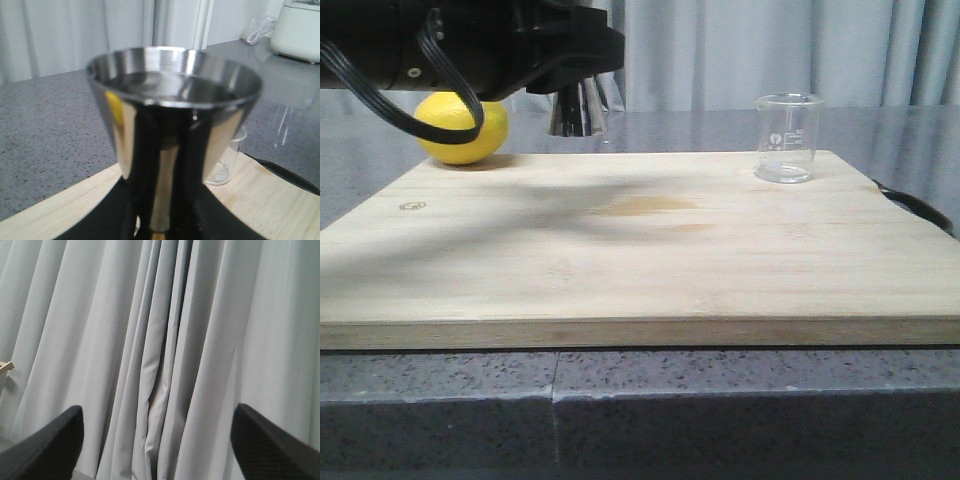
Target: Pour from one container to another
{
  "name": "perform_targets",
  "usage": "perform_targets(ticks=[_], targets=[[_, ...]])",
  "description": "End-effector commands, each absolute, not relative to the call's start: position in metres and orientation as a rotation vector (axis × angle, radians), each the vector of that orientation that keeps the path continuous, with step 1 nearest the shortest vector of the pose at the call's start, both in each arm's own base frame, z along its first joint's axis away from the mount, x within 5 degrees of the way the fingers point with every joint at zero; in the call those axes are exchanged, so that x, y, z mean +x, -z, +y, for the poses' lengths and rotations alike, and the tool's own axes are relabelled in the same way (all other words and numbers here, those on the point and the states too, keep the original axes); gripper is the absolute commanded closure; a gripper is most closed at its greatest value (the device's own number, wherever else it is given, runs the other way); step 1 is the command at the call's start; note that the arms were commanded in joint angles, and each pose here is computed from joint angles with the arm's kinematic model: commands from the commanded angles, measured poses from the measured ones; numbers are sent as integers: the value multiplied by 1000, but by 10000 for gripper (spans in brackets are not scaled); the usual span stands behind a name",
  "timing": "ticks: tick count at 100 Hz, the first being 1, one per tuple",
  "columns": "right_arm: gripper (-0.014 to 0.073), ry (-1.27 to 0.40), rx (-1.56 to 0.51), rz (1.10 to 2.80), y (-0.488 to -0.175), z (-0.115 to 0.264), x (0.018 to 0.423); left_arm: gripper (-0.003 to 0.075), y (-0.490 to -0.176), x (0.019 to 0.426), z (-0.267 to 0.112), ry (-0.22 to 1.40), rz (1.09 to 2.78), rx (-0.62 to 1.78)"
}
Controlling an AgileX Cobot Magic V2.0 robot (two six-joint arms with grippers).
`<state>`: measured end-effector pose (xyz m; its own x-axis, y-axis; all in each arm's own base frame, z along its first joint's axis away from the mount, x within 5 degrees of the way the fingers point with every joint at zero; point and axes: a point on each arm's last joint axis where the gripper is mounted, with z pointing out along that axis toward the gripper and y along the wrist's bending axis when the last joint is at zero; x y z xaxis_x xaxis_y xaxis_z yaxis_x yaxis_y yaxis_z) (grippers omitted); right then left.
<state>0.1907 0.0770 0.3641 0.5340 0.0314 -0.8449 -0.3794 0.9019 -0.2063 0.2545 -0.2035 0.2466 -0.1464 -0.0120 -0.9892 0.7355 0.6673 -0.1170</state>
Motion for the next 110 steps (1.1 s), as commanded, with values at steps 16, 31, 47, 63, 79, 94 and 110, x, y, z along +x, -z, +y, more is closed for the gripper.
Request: perform_targets(ticks=[16, 31, 47, 63, 79, 94, 110], targets=[[47, -238, -376, 921, -380, 72, 180, 739, -266, 252, -194, 758, 1484, 561], [47, -238, -376, 921, -380, 72, 180, 739, -250, 242, -189, 782, 1503, 563], [47, -238, -376, 921, -380, 72, 180, 739, -241, 231, -182, 833, 1465, 522], [47, -238, -376, 921, -380, 72, 180, 739, -235, 227, -179, 831, 1475, 509], [47, -238, -376, 921, -380, 72, 180, 739, -234, 227, -178, 782, 1451, 549], [47, -238, -376, 921, -380, 72, 180, 739, -235, 229, -176, 765, 1451, 521], [47, -238, -376, 921, -380, 72, 180, 739, -233, 229, -177, 752, 1446, 532]])
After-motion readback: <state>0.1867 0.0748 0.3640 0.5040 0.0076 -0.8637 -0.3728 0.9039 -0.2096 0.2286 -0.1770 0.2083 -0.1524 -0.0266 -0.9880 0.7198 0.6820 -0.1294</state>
